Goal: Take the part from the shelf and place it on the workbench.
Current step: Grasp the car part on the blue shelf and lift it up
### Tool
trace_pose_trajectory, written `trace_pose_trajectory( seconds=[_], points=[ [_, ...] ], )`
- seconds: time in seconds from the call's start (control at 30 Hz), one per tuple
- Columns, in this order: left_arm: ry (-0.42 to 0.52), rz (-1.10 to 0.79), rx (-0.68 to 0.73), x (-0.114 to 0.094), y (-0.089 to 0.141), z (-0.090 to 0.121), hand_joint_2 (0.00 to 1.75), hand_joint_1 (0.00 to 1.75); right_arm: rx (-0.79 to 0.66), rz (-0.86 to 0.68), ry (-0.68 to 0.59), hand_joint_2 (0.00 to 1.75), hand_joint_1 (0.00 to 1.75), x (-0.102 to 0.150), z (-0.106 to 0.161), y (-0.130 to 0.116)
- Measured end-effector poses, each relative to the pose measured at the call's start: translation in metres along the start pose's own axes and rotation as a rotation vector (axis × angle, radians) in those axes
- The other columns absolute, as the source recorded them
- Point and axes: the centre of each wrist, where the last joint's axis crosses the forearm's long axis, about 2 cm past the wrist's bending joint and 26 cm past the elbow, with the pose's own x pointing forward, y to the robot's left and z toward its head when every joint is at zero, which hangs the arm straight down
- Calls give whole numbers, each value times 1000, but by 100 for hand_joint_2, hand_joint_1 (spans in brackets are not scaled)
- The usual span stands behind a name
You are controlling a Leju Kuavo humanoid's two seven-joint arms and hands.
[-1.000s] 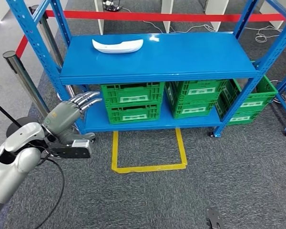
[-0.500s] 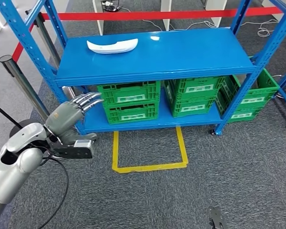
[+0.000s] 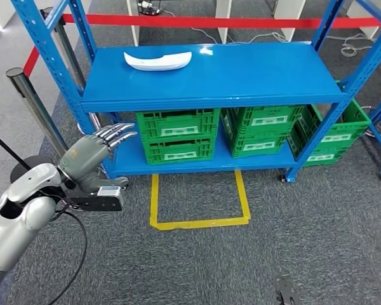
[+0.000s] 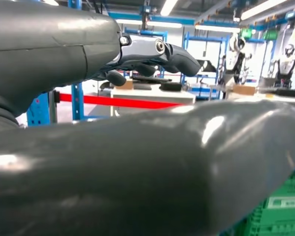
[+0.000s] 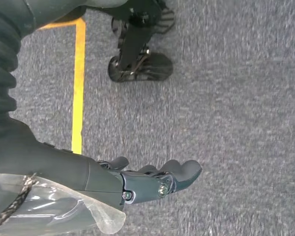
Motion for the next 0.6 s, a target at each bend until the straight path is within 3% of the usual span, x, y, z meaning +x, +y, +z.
trace_pose_trajectory(
  seconds=[0.1,0.23,0.4,0.6],
  points=[
    [-1,2,-2,0,-1,0,0,0,1,0,3,175,0,-1,1,0],
    [3,1,-4,1,-2,1,0,0,-2,1,6,0,0,-2,1,0],
    [117,-70,26,-18,12,14,0,0,-65,32,63,0,0,6,-3,0],
    [165,-103,37,-35,25,28,0,0,-76,35,65,0,0,11,-5,1]
  ],
)
